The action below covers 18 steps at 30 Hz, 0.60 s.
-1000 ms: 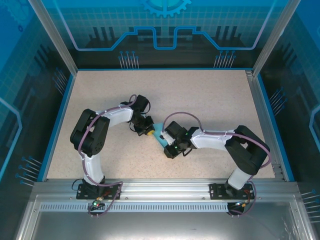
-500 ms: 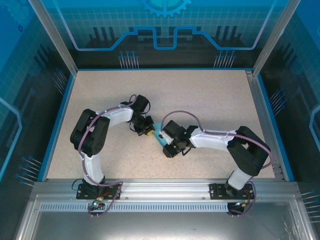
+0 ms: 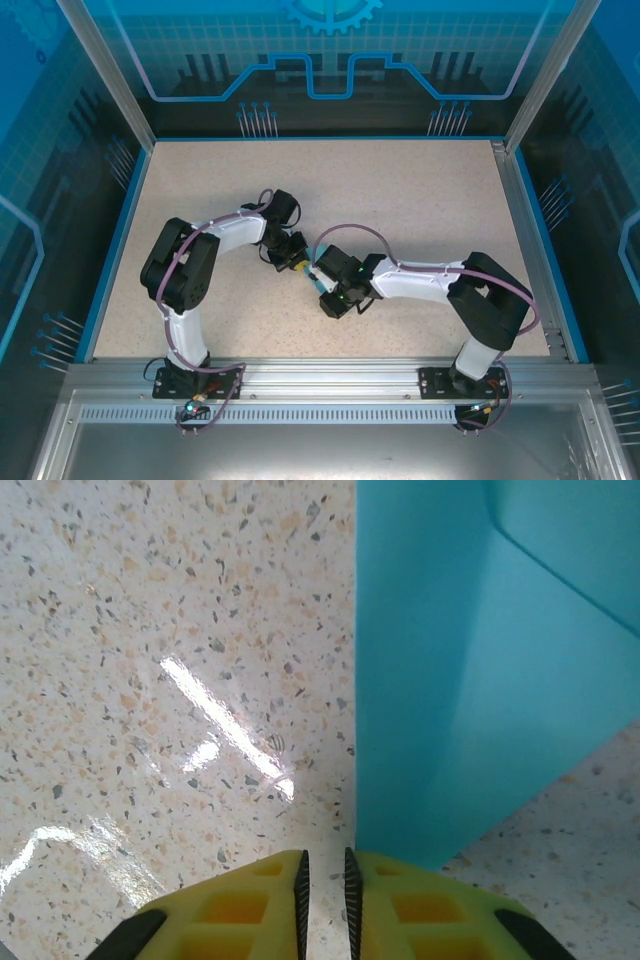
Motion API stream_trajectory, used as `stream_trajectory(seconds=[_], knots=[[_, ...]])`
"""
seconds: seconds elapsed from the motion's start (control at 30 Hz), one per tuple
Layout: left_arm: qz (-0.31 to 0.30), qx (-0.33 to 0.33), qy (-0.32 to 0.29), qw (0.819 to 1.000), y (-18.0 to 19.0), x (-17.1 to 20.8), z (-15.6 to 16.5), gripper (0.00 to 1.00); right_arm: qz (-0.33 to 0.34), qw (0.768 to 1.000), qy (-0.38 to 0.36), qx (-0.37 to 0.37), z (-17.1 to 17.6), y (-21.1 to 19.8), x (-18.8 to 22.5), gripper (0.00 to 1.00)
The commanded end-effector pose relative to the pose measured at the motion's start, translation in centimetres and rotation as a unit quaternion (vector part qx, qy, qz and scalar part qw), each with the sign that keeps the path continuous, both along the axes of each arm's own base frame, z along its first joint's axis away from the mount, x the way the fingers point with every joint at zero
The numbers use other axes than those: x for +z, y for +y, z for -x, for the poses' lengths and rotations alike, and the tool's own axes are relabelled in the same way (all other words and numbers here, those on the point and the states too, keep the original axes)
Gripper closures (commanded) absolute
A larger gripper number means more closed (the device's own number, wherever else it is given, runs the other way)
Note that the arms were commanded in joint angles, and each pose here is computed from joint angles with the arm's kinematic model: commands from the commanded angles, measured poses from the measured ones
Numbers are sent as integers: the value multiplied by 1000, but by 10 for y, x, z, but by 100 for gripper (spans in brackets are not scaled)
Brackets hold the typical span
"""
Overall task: Fold a paper plane with a square sheet of paper (pick it up from the middle)
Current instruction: Fold the wing for the fifth time at the center of the table.
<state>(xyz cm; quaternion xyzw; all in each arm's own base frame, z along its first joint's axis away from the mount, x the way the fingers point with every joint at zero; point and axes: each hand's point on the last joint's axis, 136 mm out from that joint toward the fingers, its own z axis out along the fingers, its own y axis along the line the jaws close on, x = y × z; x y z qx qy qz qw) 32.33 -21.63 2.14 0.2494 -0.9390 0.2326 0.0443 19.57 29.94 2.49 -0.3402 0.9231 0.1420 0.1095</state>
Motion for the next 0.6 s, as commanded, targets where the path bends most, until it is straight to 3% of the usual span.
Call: stream_trajectory(seconds=[0.0, 0.13, 0.37, 0.57], knots=[[-6, -3, 21, 1000, 2, -6, 5, 98, 5, 1000, -5, -3, 0, 4, -1, 84], [-6, -2, 24, 1000, 3, -7, 6, 98, 8, 1000, -11, -8, -1, 2, 1, 83], [-3, -1, 22, 1000, 2, -6, 5, 98, 9, 999, -43, -15, -10, -2, 16, 69], [-2, -4, 21, 1000, 1, -5, 4, 98, 5, 999, -31, -12, -8, 6, 8, 71]])
